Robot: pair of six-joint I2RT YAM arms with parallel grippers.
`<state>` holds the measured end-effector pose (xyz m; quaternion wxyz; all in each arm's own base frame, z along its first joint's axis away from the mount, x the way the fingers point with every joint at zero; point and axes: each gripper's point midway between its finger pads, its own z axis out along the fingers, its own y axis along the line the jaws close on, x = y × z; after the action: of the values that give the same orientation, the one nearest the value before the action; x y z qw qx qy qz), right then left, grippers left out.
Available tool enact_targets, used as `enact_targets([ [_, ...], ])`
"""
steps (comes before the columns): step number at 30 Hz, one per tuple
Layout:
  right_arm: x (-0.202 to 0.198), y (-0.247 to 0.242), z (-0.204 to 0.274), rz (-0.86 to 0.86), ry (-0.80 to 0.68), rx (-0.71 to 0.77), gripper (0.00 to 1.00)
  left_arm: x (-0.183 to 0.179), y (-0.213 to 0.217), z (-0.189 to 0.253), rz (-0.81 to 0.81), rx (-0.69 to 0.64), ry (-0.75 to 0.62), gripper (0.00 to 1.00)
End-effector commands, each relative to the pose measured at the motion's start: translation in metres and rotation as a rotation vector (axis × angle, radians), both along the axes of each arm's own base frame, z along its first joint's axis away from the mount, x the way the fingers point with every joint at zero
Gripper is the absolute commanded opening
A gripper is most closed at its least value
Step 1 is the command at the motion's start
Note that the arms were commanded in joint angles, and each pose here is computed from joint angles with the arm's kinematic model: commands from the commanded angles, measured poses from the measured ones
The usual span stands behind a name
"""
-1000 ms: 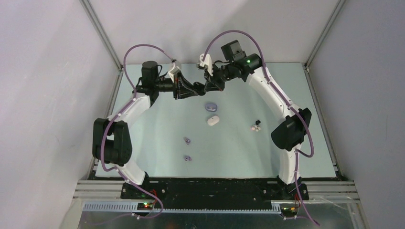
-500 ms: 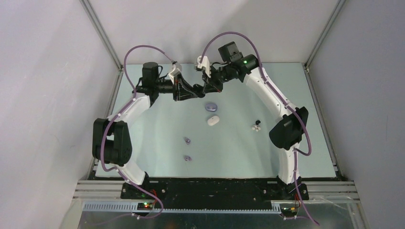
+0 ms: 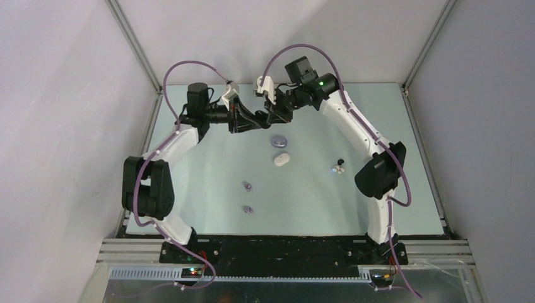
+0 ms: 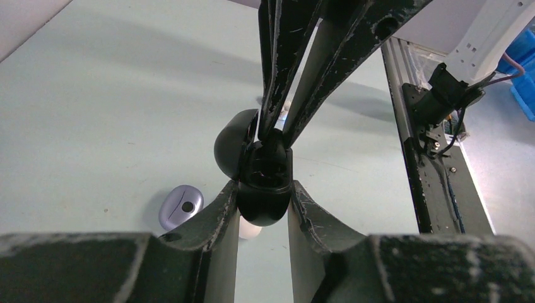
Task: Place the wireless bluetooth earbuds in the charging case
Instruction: Place the earbud in the charging case.
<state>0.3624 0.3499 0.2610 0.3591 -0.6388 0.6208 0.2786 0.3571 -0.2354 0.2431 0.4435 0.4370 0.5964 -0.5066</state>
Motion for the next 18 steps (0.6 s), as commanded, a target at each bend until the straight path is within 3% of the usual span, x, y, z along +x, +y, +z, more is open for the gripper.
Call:
enact_targets([
  [1,0.0,0.004,0.029,-0.011,-0.082,0.04,0.21,-0.006,0.0,0.026,-0.015,-0.029,-0.084,0.0],
  [8,-0.016,-0.009,0.06,-0.007,-0.127,0.065,0.36,-0.003,0.002,0.024,0.003,-0.026,-0.079,0.0],
  [18,-0.056,-0.054,0.083,0.007,-0.044,0.092,0.4,0.003,0.003,0.022,0.029,-0.031,-0.039,0.0],
])
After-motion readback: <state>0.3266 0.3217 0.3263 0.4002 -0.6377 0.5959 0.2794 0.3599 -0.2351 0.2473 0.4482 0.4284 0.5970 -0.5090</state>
